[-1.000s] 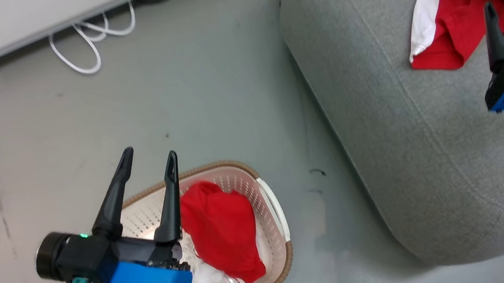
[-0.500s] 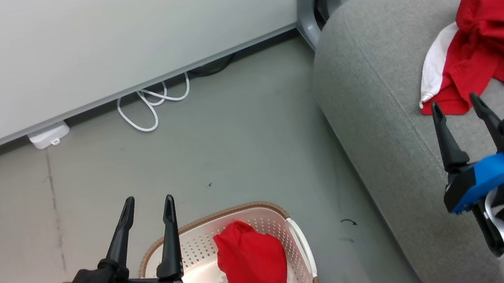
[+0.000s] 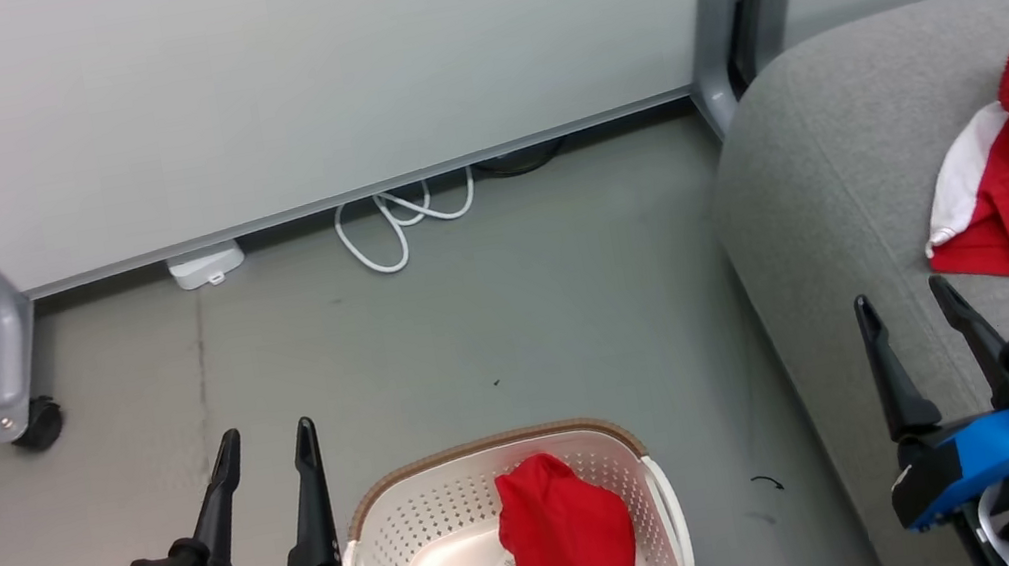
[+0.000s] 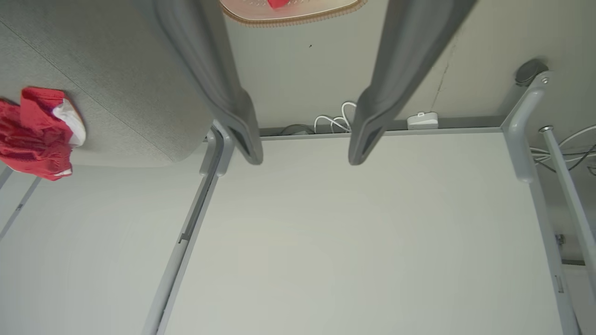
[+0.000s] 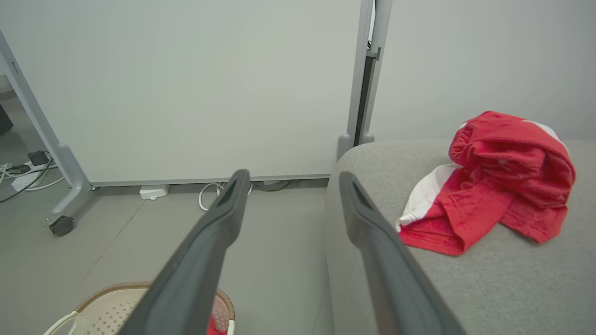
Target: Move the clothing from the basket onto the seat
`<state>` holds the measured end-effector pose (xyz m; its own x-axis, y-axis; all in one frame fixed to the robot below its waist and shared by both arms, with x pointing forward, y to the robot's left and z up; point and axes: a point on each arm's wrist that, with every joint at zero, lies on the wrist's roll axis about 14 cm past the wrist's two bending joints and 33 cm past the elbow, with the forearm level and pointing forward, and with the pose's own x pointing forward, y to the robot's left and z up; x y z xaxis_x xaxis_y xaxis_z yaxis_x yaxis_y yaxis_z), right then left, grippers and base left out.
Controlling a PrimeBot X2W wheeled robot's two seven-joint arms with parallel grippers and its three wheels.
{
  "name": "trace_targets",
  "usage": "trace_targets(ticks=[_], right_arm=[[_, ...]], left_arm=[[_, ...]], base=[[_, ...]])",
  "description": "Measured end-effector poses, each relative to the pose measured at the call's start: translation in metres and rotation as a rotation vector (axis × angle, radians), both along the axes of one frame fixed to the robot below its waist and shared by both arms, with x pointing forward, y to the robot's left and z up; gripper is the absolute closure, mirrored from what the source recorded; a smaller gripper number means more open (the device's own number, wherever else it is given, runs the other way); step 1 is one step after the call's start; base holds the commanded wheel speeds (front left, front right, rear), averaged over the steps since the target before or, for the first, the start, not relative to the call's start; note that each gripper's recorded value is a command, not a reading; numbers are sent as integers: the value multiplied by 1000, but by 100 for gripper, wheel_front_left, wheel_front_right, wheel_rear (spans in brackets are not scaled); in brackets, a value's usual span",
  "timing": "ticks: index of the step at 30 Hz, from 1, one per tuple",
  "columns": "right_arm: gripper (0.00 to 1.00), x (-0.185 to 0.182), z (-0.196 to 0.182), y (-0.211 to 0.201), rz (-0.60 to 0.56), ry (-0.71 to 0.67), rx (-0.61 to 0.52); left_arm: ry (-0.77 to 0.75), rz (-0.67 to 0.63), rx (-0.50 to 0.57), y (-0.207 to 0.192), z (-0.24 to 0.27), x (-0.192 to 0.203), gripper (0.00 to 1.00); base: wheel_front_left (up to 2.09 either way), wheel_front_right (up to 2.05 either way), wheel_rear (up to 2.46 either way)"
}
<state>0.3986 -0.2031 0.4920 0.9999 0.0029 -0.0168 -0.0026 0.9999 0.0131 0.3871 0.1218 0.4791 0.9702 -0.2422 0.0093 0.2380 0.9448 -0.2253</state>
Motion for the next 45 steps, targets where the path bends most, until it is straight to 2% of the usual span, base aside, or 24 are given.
trace_targets(ticks=[12,18,45], right_arm=[[0,-11,-2,30,87,14,-7],[0,-12,2,33,96,6,-2],[0,-15,-3,37,107,29,17]], left_arm=[[2,114,16,39,1,-19,0],[27,142,21,49,-7,-25,0],[70,134,39,48,-21,-26,0]], base=[[0,0,0],[0,0,0],[0,0,0]])
